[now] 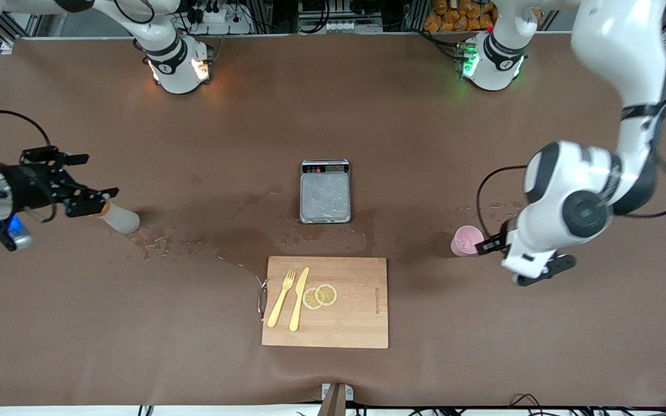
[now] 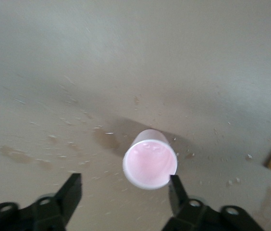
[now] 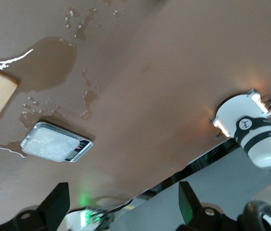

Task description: Add sauce to pink cup with both arms

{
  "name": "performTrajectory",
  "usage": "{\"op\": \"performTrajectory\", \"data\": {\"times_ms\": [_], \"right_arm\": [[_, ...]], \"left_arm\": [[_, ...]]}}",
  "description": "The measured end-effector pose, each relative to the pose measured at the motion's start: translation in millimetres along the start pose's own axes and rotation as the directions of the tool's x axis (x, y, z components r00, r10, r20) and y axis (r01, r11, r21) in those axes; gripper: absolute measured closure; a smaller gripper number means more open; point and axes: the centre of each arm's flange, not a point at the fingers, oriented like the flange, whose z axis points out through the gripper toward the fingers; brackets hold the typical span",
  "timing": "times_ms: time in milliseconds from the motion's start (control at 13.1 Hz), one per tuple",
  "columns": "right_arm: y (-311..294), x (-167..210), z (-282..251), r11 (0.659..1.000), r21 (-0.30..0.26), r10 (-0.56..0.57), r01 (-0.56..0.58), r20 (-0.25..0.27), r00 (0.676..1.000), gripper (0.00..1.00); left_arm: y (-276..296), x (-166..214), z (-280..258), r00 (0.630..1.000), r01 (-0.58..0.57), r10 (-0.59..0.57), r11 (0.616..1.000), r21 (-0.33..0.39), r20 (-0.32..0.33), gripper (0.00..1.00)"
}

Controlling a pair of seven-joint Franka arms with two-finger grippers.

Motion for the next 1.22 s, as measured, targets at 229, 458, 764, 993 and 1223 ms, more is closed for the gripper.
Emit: {"op": "performTrajectory", "data": {"times_ms": [229, 458, 764, 993, 1223], "right_arm": [[0.0, -49.8, -10.8, 0.988, -0.094, -0.132, 0.118, -0.149, 0.98, 0.0], [39.2, -101.6, -43.0, 0.937, -0.127, -0.348, 0.327, -0.232, 0.908, 0.0], [115.3, -150.9, -73.3, 0.851, -0.127, -0.509, 0.509, -0.437, 0.742, 0.0], [132.9, -145.2, -71.0, 0.823, -0.149, -0.54, 0.548, -0.505, 0.674, 0.0], [130.6, -124.3, -68.9, 0.817, -0.152, -0.546, 0.557, -0.515, 0.661, 0.0]], "left_arm": [[-46.5, -21.2, -85.2, 0.992, -0.128, 0.128, 0.992, 0.01, -0.022, 0.0], [-81.2, -47.3, -139.8, 0.963, -0.267, 0.268, 0.963, 0.027, -0.016, 0.0], [-104.2, -102.9, -212.2, 0.922, -0.385, 0.385, 0.923, 0.016, -0.035, 0.0], [-140.3, -116.5, -245.8, 0.892, -0.444, 0.444, 0.896, 0.017, -0.085, 0.0], [-145.5, -112.1, -239.8, 0.887, -0.458, 0.457, 0.889, -0.002, -0.073, 0.0]]}}
